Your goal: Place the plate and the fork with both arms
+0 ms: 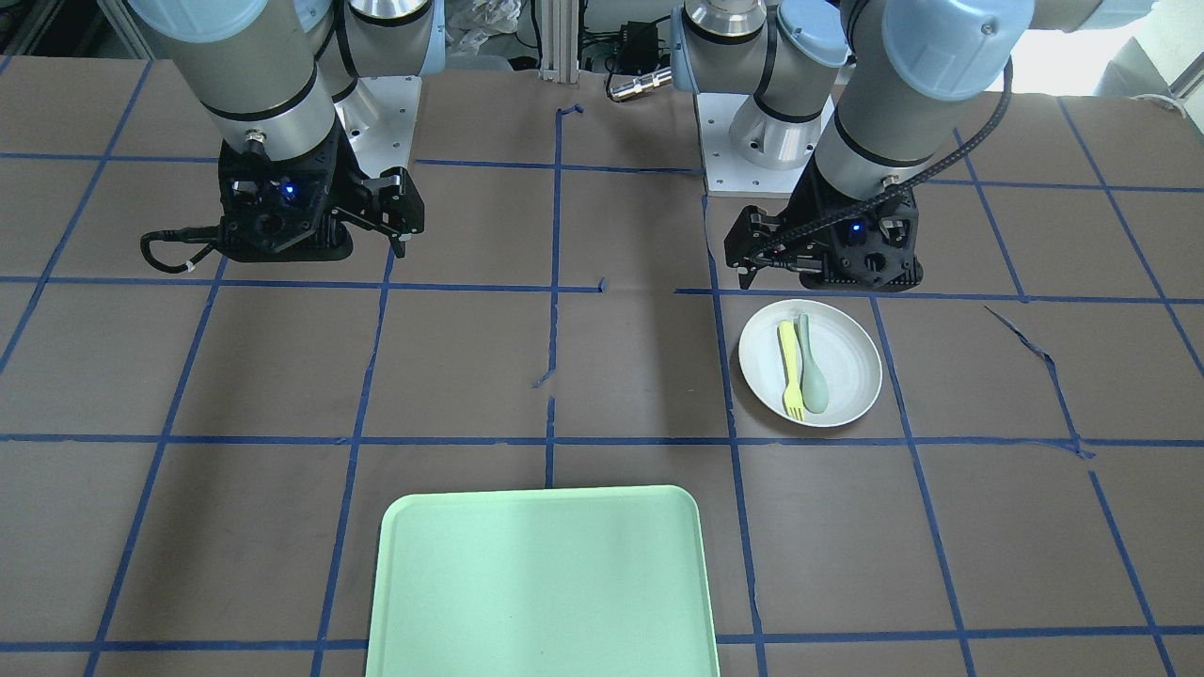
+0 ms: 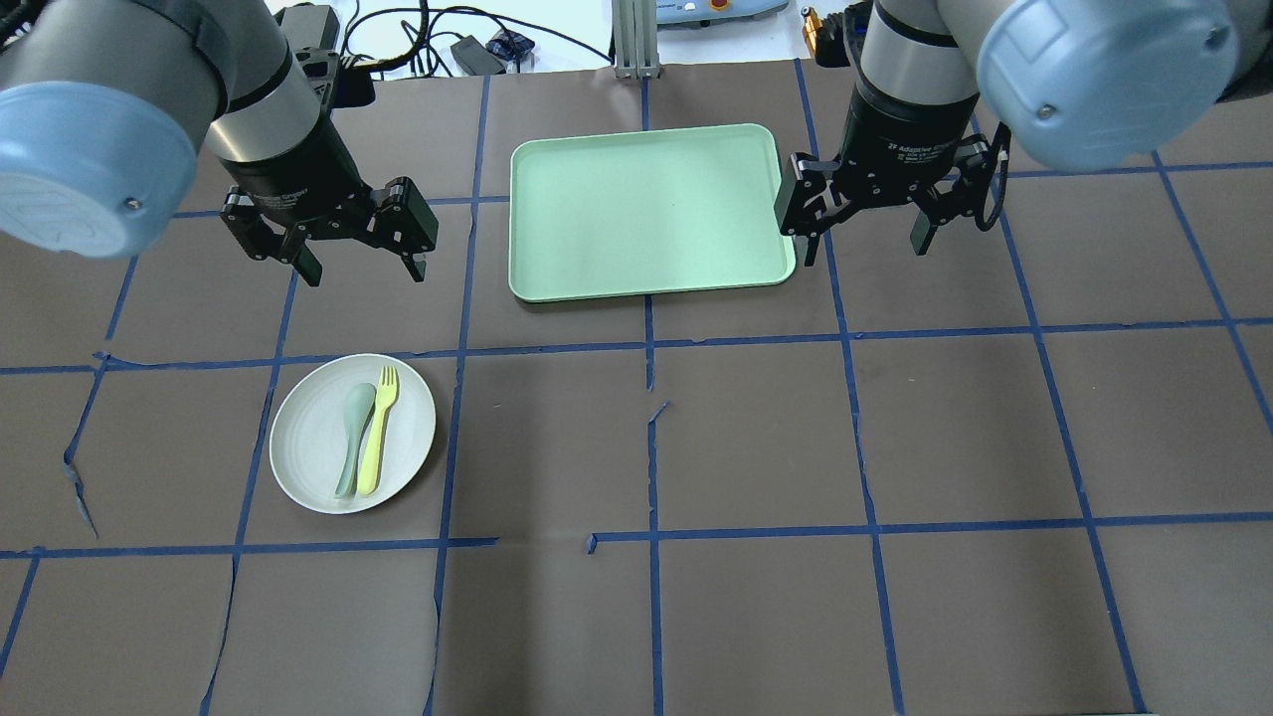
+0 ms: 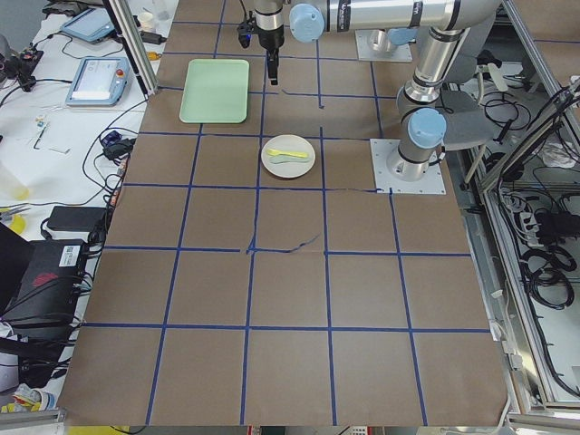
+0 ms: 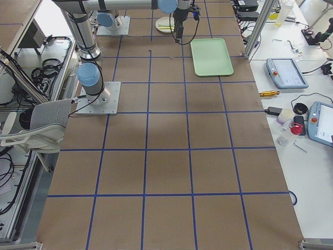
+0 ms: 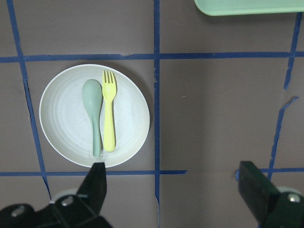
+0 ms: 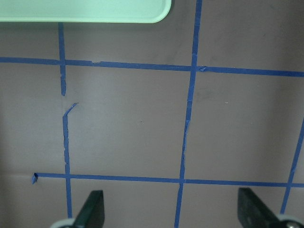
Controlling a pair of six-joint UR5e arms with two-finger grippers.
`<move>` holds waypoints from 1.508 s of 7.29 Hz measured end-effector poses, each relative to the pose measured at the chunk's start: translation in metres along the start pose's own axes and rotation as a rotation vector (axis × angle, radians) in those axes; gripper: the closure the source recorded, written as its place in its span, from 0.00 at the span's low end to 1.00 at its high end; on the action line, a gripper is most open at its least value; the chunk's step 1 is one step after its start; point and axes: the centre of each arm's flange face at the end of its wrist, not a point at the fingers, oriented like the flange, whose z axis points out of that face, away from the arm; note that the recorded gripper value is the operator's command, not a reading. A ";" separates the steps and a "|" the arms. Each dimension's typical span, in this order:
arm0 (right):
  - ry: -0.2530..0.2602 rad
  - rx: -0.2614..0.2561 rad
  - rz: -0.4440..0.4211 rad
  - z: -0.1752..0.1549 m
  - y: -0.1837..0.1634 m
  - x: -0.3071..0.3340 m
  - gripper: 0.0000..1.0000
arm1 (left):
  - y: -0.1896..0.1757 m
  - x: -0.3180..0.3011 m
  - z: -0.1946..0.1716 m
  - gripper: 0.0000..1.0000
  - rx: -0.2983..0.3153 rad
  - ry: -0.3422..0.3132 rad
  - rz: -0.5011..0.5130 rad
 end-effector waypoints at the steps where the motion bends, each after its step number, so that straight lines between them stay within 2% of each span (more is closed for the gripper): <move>1: 0.000 0.000 0.001 0.000 0.000 0.000 0.00 | 0.002 0.001 -0.001 0.00 0.002 -0.001 -0.002; 7: -0.004 0.025 0.095 -0.001 -0.006 0.005 0.00 | 0.004 0.004 0.002 0.00 -0.004 0.004 0.002; 11: -0.004 0.028 0.102 0.001 -0.009 0.005 0.00 | 0.002 0.004 0.000 0.00 0.000 -0.001 0.002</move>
